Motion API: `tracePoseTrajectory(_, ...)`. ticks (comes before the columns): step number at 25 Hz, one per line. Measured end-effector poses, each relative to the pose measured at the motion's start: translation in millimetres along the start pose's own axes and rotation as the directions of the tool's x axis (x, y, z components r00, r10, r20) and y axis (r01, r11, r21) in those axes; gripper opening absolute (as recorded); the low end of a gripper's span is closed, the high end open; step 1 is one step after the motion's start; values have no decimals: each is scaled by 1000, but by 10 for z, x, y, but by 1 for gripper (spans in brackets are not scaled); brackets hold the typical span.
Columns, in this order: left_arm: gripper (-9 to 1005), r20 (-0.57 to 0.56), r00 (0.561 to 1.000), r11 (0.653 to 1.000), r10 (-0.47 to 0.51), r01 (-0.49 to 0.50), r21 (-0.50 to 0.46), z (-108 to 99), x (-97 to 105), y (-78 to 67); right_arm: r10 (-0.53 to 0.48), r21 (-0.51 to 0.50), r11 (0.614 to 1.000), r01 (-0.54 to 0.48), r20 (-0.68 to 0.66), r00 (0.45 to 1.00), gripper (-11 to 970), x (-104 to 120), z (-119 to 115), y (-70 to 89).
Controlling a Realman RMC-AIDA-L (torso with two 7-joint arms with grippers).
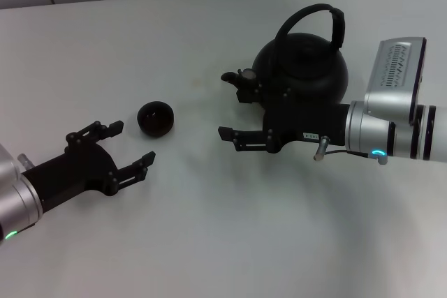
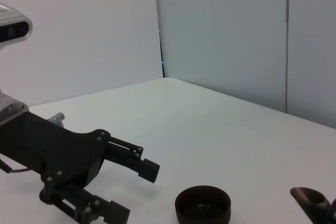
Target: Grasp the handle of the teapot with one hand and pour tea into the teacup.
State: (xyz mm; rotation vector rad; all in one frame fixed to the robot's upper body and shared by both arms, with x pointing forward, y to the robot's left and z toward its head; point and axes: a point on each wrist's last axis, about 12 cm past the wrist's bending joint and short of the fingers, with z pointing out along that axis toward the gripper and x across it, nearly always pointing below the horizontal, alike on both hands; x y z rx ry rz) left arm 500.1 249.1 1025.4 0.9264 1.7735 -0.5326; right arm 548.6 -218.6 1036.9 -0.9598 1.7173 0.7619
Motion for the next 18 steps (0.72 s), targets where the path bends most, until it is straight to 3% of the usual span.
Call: tracePoseTrajectory(18, 791, -2, 1000, 1000, -2, 2, -2, -14, 11, -7, 2, 1, 1000, -2, 1, 1000, 825, 0, 1, 2)
